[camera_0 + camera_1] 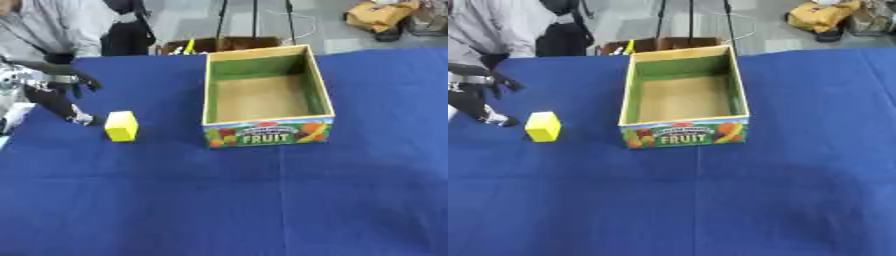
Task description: Pick up objects on the table and place them in the box.
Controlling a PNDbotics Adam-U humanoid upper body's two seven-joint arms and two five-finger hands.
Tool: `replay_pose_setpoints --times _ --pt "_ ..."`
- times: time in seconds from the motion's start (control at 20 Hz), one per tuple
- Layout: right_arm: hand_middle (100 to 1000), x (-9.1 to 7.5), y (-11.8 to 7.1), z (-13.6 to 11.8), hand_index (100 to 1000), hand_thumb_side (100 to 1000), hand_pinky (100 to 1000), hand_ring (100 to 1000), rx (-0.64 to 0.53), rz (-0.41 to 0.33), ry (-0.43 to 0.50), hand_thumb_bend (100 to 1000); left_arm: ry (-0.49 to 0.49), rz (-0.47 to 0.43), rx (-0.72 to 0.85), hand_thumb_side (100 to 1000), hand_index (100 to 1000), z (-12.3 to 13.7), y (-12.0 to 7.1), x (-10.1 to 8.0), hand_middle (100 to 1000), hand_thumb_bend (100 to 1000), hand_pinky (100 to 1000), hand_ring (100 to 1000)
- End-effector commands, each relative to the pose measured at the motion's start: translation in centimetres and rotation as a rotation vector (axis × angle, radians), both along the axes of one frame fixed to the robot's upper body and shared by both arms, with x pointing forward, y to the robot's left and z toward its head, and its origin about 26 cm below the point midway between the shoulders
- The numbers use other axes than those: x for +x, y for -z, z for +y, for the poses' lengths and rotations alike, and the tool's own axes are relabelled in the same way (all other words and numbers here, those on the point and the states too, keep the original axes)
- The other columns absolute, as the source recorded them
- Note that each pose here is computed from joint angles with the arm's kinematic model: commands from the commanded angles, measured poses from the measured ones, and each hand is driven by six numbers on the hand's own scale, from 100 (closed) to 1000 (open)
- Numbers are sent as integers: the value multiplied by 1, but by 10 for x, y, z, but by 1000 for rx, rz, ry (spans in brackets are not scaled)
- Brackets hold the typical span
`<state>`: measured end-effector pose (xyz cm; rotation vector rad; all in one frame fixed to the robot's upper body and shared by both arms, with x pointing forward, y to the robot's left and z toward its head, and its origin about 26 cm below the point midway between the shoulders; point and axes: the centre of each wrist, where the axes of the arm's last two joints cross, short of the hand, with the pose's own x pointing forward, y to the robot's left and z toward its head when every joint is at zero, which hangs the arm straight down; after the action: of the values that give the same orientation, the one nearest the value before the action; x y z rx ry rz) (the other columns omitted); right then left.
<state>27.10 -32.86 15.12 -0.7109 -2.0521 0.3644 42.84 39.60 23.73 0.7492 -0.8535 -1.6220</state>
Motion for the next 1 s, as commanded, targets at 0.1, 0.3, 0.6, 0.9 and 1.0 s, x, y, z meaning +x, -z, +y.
replay_pose_setpoints --times 0.1,0.3,0.6,0.9,1.0 --pt "611 -1 -9 -1 740 834 738 883 -37 -24 -3 100 33 -13 53 531 1000 0 -13 3 924 460 722 808" --pt "611 0 -9 0 740 834 738 883 -40 -25 -7 100 68 -9 73 525 1000 -6 -11 6 924 454 716 802" --pt "610 1 -10 1 739 833 738 884 -43 -30 -11 100 72 14 85 526 1000 -11 -3 11 899 427 710 794" --pt "610 1 -11 1 738 832 738 884 -45 -35 -16 100 58 38 91 524 1000 -13 4 18 869 398 699 786" --pt "609 1 -11 2 737 832 738 884 -47 -36 -18 100 49 49 89 521 1000 -12 7 19 861 392 697 785"
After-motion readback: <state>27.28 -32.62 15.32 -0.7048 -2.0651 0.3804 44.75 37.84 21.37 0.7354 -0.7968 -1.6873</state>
